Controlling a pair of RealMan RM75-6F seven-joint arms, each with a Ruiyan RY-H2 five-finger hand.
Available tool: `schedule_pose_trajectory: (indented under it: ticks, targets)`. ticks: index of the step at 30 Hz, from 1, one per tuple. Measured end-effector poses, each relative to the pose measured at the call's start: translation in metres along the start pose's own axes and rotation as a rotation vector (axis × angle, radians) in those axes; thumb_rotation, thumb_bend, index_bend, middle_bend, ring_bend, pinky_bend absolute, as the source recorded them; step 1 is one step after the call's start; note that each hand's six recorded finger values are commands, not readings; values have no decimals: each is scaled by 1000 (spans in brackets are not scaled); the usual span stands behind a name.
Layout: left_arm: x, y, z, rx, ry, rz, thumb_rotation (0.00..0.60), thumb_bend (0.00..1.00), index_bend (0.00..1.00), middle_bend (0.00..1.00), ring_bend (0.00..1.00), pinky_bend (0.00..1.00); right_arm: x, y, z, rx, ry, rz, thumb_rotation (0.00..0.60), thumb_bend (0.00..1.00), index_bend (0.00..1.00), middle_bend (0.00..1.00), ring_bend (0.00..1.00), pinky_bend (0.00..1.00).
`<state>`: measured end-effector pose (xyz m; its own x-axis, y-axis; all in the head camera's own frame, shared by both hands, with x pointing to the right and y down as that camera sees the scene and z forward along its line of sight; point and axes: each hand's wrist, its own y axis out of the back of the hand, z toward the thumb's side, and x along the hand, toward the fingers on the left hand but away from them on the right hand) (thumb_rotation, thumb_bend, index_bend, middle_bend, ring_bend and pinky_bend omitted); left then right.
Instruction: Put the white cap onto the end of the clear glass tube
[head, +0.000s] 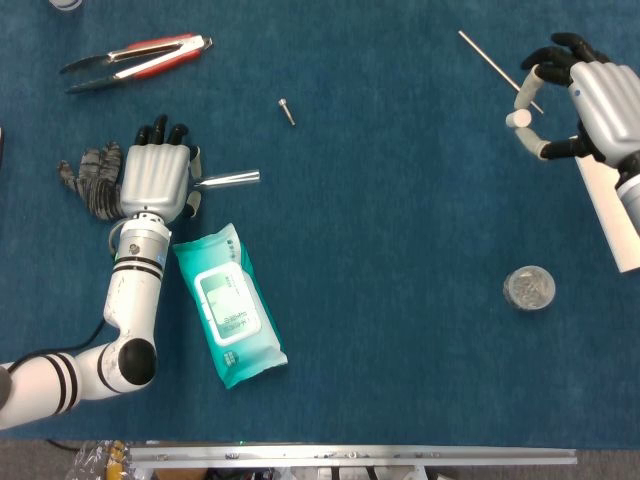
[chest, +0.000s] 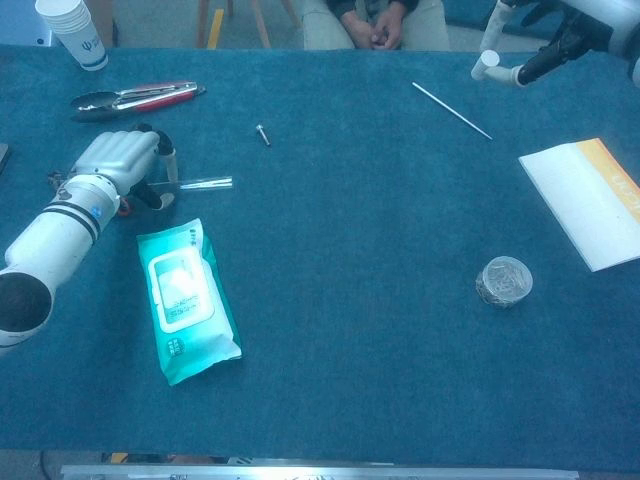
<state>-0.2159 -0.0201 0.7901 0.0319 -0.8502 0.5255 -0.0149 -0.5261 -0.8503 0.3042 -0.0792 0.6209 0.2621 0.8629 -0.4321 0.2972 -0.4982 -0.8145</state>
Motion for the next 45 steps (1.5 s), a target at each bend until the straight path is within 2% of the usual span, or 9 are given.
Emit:
schedule_pose_trajectory:
  ticks: [9,19,32,38,45]
  targets:
    - [-1,2,6,-52,-18,8,600,294,538,225,16,62,2,2,0,-6,1,-5,600,306,611,300,98,194]
    - [-12,10,12,-192,-71,3,600,293,567,262,49,62,4,4,2,-11,7,-11,600,306,611,300,98,194]
    - [-40,44,28,-477,-217,-25,600,294,572,279,65,62,10,10,18,-64,66,-32,600,306,611,300,98,194]
    - [-55,60,40,-535,-290,-12,600,294,576,285,75,62,13,12,31,-107,111,-39,600,306,611,300,98,195]
    - [-66,69,49,-627,-331,-22,600,294,578,287,75,62,16,9,49,-173,167,-34,600,306,611,300,98,194]
